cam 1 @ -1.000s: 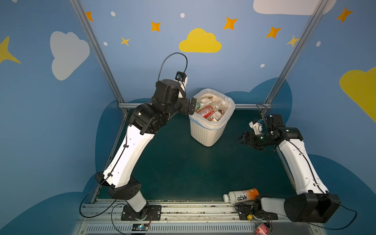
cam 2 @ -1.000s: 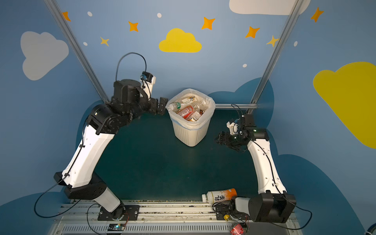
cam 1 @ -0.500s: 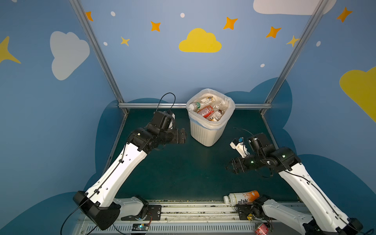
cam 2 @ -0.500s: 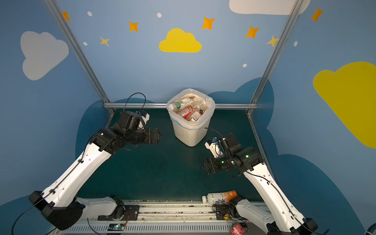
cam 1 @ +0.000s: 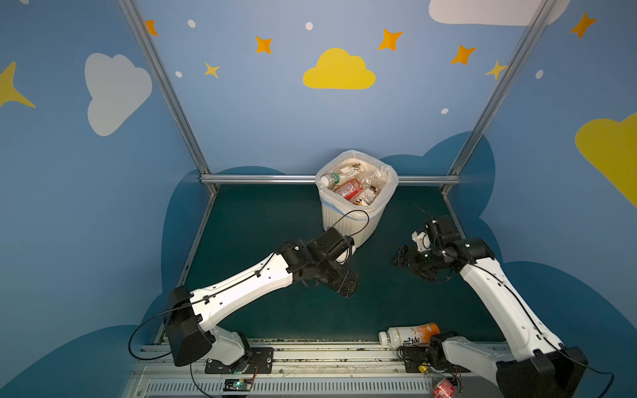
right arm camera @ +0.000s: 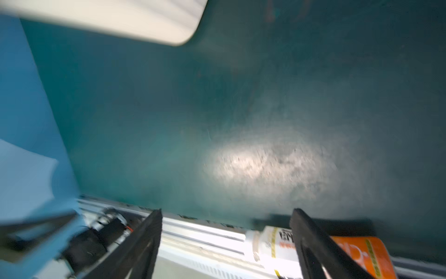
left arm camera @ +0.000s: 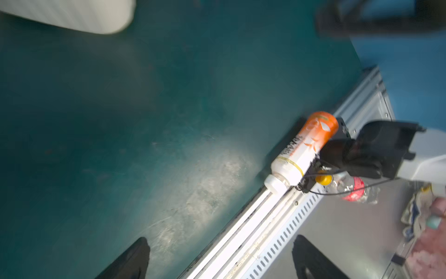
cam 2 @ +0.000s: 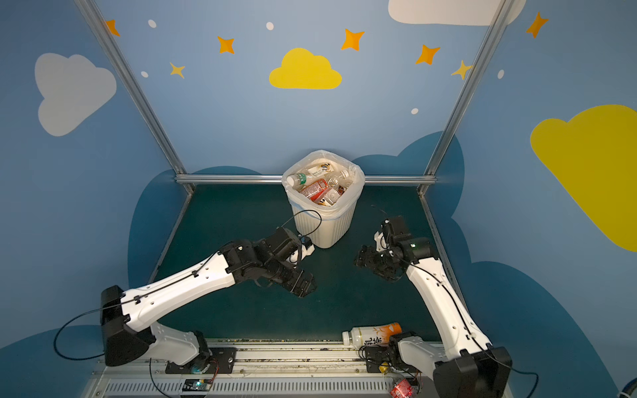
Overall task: Throw the plastic bottles in the bin
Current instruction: Pick up the plastic bottle from the bottom-right of the table.
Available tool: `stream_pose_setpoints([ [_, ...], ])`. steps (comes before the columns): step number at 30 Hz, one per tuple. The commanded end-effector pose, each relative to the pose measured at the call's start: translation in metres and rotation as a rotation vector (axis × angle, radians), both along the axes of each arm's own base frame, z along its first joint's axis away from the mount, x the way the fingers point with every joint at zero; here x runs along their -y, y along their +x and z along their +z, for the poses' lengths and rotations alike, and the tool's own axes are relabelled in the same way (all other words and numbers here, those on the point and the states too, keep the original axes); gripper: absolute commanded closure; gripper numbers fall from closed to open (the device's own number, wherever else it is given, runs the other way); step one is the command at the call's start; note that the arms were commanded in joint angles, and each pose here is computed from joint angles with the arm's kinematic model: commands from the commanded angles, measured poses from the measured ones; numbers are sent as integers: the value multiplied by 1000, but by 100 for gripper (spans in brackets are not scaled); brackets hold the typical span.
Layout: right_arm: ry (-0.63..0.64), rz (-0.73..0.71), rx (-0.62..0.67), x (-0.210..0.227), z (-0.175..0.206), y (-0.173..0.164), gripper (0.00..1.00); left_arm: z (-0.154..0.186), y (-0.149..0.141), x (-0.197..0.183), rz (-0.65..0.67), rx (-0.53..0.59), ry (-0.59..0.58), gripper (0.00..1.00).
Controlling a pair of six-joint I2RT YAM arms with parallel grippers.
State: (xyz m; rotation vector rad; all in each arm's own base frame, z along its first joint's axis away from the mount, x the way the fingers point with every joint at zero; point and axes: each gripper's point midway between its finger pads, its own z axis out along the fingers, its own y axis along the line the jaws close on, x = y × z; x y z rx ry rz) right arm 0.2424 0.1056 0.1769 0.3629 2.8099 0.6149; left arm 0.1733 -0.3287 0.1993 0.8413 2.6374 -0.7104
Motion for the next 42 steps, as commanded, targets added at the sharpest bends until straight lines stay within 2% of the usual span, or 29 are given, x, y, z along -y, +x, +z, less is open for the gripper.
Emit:
stream_pose_setpoints([
  [1, 111, -25, 38, -3, 8, 40, 15, -2, -8, 34, -102, 37, -33, 8],
  [8, 148, 24, 47, 8, 3, 66, 15, -59, -39, 90, -340, 98, 135, 15],
  [12, 183, 4, 73, 21, 9, 69, 15, -83, -50, 115, -457, 124, 202, 13],
  [14, 210, -5, 77, 28, 12, 70, 15, -87, -54, 125, -502, 123, 214, 9],
  [17, 242, -18, 81, 38, 14, 70, 15, -92, -59, 137, -553, 121, 212, 9],
  [22, 265, -24, 87, 48, 16, 66, 16, -100, -69, 150, -611, 68, 192, 12],
  [32, 293, -27, 93, 54, 17, 54, 16, -106, -88, 172, -676, 17, 164, 13],
  [42, 314, -30, 113, 54, 24, 51, 16, -124, -101, 180, -725, -33, 167, 14],
])
